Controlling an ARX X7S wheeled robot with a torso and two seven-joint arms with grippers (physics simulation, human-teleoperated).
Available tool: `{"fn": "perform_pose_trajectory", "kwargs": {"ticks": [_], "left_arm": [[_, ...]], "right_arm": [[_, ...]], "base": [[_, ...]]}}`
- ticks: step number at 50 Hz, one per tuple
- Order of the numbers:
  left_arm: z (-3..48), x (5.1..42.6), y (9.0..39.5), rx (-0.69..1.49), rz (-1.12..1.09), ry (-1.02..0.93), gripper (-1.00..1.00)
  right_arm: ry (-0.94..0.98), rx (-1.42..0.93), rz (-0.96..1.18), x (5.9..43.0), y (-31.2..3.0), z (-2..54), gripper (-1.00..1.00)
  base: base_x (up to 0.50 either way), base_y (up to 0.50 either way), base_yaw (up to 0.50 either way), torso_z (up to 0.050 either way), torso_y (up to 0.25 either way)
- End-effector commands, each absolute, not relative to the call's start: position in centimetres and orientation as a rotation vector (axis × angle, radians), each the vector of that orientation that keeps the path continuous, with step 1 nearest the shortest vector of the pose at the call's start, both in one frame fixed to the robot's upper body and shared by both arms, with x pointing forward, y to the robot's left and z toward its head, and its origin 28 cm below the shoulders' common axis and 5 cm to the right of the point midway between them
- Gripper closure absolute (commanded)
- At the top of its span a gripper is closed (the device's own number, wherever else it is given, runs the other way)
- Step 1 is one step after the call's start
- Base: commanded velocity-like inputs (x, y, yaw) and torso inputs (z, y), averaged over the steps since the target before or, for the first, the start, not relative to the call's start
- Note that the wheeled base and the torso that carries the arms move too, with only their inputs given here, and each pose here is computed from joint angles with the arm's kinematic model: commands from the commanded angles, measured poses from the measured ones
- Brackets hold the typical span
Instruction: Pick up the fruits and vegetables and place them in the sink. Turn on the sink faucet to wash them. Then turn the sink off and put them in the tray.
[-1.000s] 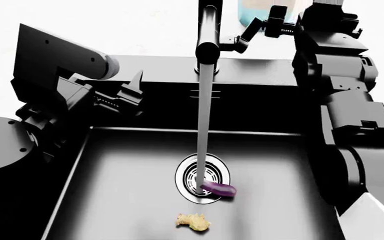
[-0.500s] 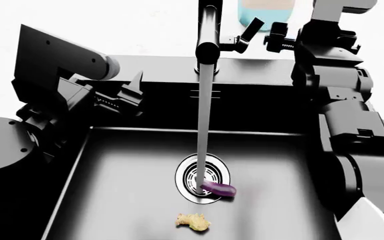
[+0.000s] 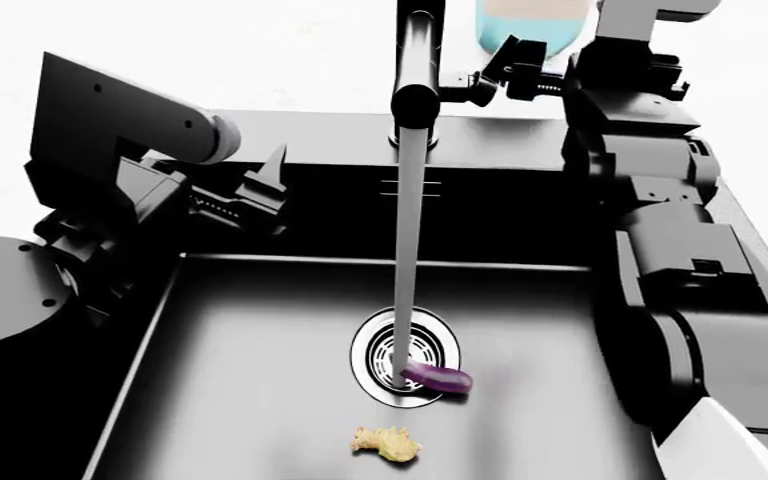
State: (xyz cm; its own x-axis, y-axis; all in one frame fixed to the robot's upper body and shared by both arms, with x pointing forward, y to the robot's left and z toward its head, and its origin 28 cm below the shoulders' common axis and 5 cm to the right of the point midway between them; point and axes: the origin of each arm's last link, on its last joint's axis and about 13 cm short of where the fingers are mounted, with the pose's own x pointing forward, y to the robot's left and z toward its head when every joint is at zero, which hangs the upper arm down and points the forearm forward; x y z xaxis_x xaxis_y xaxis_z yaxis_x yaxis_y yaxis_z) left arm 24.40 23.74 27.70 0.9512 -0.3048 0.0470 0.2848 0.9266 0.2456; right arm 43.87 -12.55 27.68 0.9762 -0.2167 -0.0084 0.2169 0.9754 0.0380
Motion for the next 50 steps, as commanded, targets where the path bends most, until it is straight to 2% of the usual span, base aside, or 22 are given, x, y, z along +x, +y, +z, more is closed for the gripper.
{"fn": "perform_pose_trajectory", "kwargs": {"ticks": [1,39,46,50], "left_arm": [[27.8,24.3,23.8,0.238,-0.302,-0.087,-1.0],[27.4,24.4,23.6,0.234,-0.317,-0.084,-1.0],[27.3,24.2,23.6,0.23,-0.325,-0.085,-1.0],[27.2,24.2,23.6,0.232,-0.332,-0.082,-1.0]], "right_arm": [[-0.018,0.024,-0.17,43.9,-11.5,28.2,-1.0],[-0.059,-0.074,0.036,43.9,-8.1,30.3,-1.0],[-0.073,-0.104,0.032,43.8,-8.5,31.2,-1.0],[-0.088,-0.127,-0.03,43.7,-10.2,32.2,-1.0]], "base": [[0.0,0.0,0.0,0.0,0.0],[0.0,0.0,0.0,0.0,0.0],[0.0,0.0,0.0,0.0,0.0],[0.0,0.0,0.0,0.0,0.0]]}}
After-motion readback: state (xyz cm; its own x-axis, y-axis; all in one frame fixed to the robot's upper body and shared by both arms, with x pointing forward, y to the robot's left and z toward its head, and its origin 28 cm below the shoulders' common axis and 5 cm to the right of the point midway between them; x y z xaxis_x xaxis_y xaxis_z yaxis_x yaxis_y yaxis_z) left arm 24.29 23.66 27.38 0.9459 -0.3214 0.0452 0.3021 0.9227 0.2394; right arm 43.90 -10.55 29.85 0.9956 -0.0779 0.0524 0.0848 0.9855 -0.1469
